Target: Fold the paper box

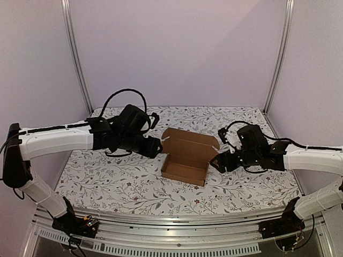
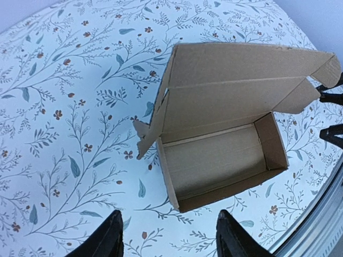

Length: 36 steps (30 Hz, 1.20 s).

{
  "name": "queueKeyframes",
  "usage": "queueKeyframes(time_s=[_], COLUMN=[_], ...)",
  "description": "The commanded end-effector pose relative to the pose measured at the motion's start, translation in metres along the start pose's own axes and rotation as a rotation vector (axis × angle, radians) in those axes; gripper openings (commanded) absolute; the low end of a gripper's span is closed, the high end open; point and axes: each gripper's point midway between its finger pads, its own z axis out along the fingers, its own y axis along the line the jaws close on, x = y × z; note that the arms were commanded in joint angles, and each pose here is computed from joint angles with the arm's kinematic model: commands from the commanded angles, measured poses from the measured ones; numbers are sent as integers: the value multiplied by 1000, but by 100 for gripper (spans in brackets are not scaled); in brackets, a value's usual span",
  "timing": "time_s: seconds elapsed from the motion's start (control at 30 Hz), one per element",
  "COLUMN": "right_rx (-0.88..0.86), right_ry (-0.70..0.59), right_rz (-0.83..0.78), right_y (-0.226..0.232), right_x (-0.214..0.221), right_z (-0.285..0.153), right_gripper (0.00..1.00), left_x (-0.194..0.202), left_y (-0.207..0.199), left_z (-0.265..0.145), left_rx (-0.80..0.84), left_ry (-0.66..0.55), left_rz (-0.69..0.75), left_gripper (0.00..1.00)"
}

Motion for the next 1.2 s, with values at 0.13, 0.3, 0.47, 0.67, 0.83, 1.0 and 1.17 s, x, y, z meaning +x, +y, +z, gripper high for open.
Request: queueKeyframes(time_s=[0.13, 0.3, 0.47, 0.67, 0.83, 1.0, 1.17], right_rx=[-70, -76, -81, -99, -110, -114, -141], right_ry=[-75, -69, -60, -53, -41, -36, -25], right_rz=[-21, -35, -41, -48, -58, -82, -123], right_y=[-4, -9, -9, -6, -4, -4, 1], right_x=[-13, -11, -9, -8, -6, -5, -2], right_z=[8, 11, 13, 16, 19, 19, 13], right_gripper=[65, 51, 40, 24, 7, 0, 0], left_x=[-3, -4, -10, -14, -19, -24, -22], left_y=[9, 7, 15, 29, 38, 39, 39], left_z=[-2, 2, 4, 10, 14, 17, 26], left_rx=[79, 159, 169, 133, 112, 139, 189], left_ry=[-39, -69, -90, -90, -108, -129, -114], left_rz=[214, 221, 186, 176, 172, 178, 200], left_gripper=[63, 65, 64, 64, 63, 63, 63])
